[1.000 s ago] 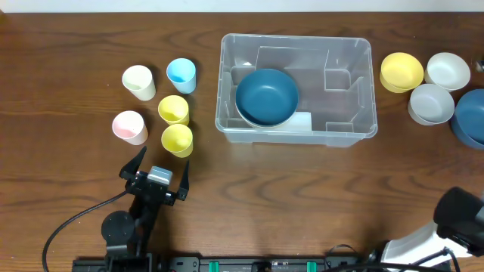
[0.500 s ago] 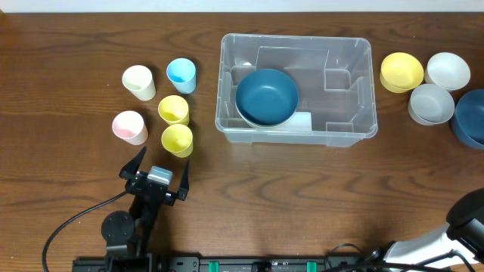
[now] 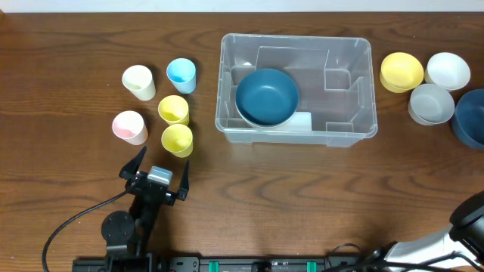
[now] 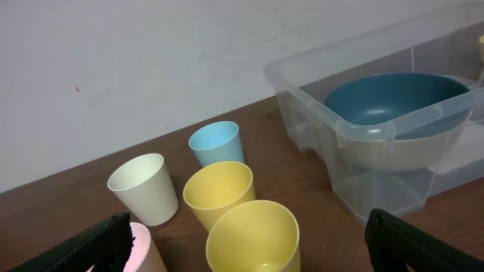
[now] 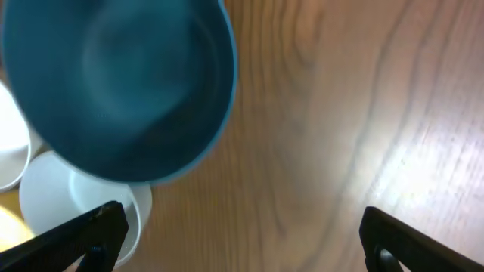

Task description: Pack container

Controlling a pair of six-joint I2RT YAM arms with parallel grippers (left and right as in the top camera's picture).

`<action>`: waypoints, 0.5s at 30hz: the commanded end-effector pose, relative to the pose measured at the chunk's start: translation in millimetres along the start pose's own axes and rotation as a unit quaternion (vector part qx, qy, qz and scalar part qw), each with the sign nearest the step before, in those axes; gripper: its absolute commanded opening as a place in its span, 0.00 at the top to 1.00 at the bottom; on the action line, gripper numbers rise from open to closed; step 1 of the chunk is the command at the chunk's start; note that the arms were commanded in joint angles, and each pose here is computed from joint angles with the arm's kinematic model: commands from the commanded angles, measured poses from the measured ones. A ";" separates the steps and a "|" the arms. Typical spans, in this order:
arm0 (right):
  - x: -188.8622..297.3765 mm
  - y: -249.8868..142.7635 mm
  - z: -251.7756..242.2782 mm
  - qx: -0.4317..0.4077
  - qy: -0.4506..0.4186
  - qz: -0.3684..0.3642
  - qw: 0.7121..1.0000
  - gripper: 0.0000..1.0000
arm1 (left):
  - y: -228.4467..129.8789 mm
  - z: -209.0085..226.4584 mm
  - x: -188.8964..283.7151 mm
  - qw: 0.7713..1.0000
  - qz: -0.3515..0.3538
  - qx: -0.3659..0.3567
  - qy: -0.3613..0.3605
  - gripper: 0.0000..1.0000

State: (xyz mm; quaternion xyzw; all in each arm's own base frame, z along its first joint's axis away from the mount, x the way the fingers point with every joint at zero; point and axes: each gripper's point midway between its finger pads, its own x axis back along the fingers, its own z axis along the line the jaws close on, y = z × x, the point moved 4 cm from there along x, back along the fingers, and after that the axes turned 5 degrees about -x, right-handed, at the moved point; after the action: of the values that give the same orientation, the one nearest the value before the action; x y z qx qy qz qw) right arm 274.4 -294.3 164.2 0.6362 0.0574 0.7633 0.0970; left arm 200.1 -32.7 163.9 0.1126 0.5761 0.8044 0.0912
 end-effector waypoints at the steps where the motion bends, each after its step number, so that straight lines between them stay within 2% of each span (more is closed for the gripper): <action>1: -15.2 3.0 -5.4 -0.015 -0.003 -0.014 1.000 0.01 | -13.7 -4.3 -1.0 1.000 0.020 0.000 -0.008 0.02; 8: -41.5 8.5 1.9 -0.010 0.019 -0.032 0.999 0.01 | -13.7 -4.3 -1.0 1.000 0.020 0.000 -0.008 0.02; 15: -83.1 5.6 -4.6 -0.008 -0.009 -0.006 1.000 0.01 | -13.7 -4.3 -1.0 1.000 0.020 0.000 -0.008 0.02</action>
State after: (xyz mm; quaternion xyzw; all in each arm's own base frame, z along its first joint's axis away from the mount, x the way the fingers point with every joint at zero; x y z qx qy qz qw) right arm 291.1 -315.0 107.6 0.6219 0.0696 0.7716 0.1141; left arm 200.1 -32.7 164.0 0.1125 0.5761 0.8044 0.0913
